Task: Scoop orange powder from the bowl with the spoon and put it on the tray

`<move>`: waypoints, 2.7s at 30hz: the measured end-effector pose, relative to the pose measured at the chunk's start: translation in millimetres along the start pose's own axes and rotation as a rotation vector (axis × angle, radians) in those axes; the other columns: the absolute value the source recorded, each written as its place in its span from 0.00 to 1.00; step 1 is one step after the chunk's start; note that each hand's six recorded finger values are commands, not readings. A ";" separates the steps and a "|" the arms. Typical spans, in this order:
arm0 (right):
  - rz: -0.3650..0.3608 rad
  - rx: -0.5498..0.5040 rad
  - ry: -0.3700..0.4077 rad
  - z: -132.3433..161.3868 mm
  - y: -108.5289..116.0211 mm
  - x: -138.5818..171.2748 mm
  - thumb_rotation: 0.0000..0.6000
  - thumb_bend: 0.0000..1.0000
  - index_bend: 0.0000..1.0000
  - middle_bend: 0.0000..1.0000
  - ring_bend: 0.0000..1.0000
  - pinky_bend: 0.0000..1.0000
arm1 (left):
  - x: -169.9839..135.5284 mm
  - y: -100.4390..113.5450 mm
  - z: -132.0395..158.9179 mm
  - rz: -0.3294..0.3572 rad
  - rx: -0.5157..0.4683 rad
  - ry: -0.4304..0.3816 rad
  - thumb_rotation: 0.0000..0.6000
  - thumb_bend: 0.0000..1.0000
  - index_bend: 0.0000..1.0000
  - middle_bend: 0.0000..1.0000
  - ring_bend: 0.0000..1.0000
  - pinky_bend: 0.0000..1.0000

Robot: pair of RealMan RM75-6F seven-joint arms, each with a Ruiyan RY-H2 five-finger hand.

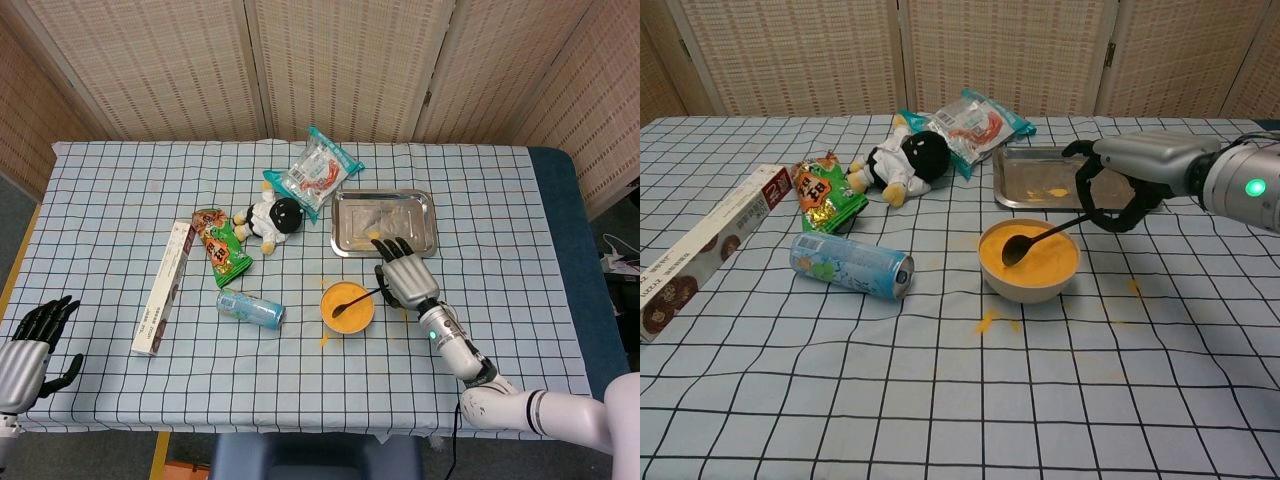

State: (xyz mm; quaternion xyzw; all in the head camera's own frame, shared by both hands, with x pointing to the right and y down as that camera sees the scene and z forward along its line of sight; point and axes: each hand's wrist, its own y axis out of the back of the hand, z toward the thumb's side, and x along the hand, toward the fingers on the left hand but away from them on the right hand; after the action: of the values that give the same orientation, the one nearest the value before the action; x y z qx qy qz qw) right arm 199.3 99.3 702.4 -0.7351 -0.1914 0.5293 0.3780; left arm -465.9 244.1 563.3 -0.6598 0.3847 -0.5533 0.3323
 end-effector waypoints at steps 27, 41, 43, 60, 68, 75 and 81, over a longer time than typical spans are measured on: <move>-0.146 0.239 0.065 3.8 -3.1 -16.1 1.00 0.60 0.93 0.14 0.00 0.15 | 1.3 -0.9 0.2 0.002 0.004 0.000 1.00 0.44 0.00 0.00 0.00 0.08; -0.150 0.186 0.062 -2.9 14.2 15.5 1.00 0.61 0.94 0.14 0.00 0.18 | 0.6 -0.7 2.3 0.002 0.003 -0.008 1.00 0.44 0.00 0.00 0.00 0.08; -0.165 0.189 0.051 -3.5 14.8 11.7 1.00 0.61 0.94 0.14 0.00 0.18 | 0.6 -0.8 2.5 0.001 0.003 -0.008 1.00 0.44 0.00 0.00 0.00 0.08; -0.189 0.255 0.032 1.4 -6.7 -22.9 1.00 0.61 0.96 0.15 0.02 0.20 | 3.0 -1.9 -1.1 -0.003 0.005 0.004 1.00 0.44 0.00 0.00 0.00 0.08; -0.115 0.266 0.071 -3.0 -6.9 -12.5 1.00 0.65 0.99 0.15 0.02 0.20 | 3.5 -4.0 0.7 -0.009 0.008 0.001 1.00 0.44 0.00 0.00 0.00 0.08; -0.068 0.231 0.098 0.3 -4.2 -1.9 1.00 0.65 0.99 0.15 0.02 0.20 | 3.1 -3.8 1.7 -0.008 0.007 -0.003 1.00 0.44 0.00 0.00 0.00 0.08; -0.128 0.198 0.081 -1.5 6.9 2.3 1.00 0.65 0.99 0.15 0.02 0.22 | 2.1 -1.8 2.8 0.000 0.006 -0.008 1.00 0.44 0.00 0.00 0.00 0.08</move>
State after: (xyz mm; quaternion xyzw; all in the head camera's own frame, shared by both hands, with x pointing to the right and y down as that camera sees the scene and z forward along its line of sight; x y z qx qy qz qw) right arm 200.8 95.9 696.0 -0.7011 -0.1691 0.4905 0.4892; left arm -462.7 243.2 565.4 -0.6611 0.3819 -0.5516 0.3358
